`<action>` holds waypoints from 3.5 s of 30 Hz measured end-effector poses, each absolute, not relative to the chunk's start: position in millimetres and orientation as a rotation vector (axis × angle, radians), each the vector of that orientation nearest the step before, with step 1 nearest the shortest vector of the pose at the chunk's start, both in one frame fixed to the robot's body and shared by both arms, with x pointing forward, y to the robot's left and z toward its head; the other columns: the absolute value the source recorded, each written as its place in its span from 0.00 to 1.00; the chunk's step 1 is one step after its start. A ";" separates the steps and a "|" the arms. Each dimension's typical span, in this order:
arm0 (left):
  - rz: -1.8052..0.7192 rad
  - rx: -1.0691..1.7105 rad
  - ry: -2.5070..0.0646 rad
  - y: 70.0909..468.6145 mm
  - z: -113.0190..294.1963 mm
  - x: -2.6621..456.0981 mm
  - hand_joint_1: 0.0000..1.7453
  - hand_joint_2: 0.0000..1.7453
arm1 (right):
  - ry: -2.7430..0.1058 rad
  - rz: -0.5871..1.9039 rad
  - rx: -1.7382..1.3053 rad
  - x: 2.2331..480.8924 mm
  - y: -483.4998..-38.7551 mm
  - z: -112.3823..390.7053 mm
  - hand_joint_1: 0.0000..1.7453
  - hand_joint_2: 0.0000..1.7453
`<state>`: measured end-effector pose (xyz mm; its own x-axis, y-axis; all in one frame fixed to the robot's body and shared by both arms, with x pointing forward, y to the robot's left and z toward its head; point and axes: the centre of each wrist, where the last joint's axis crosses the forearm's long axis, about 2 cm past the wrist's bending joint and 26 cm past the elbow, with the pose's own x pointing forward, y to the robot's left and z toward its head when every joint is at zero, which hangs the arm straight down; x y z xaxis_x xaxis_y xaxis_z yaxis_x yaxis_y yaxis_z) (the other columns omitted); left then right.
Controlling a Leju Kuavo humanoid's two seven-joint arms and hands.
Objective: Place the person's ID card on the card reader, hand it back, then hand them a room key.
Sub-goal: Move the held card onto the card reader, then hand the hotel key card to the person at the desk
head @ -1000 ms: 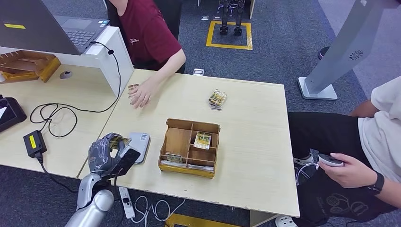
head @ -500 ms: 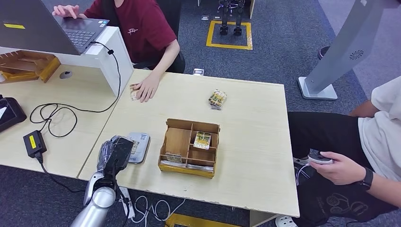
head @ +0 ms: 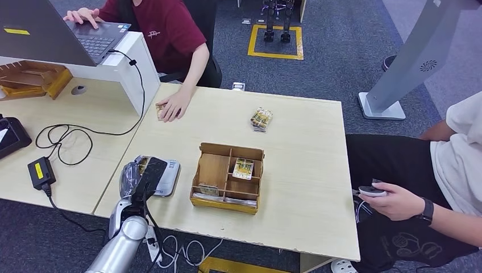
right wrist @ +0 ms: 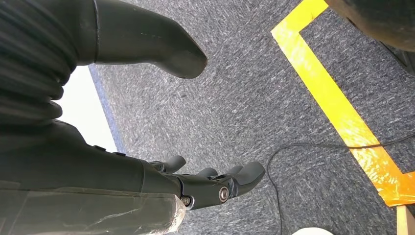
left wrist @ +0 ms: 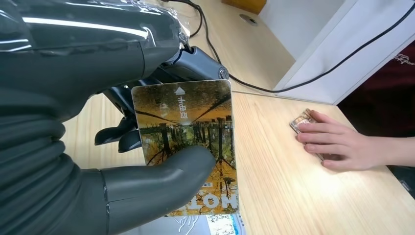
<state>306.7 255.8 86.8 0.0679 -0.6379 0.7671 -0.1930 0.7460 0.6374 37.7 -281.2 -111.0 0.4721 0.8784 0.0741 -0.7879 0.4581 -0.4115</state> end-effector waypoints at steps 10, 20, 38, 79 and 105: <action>-0.405 0.702 -1.441 253.5 74.9 307.2 1.00 1.00 | -0.294 1.044 -0.341 37.7 -280.7 -111.0 0.00 1.00; -0.405 0.673 -1.411 251.2 69.4 308.4 1.00 1.00 | -0.295 1.047 -0.340 37.7 -280.5 -111.0 0.00 1.00; -0.424 0.713 -1.374 253.9 60.5 311.0 1.00 1.00 | -0.300 1.061 -0.340 37.9 -280.2 -110.9 0.00 1.00; -0.088 0.888 -1.960 271.3 152.3 359.7 1.00 1.00 | -0.324 1.123 -0.329 46.6 -279.9 -110.1 0.00 1.00; -0.154 0.933 -1.878 274.6 140.2 366.7 0.00 1.00 | -0.333 1.143 -0.326 51.5 -279.2 -109.5 0.00 1.00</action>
<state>366.7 274.6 140.2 -0.2106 -0.6603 0.7209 -0.5345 0.6952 0.4807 51.5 -279.2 -109.5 0.3768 0.9218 0.0905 -0.8263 0.3787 -0.4168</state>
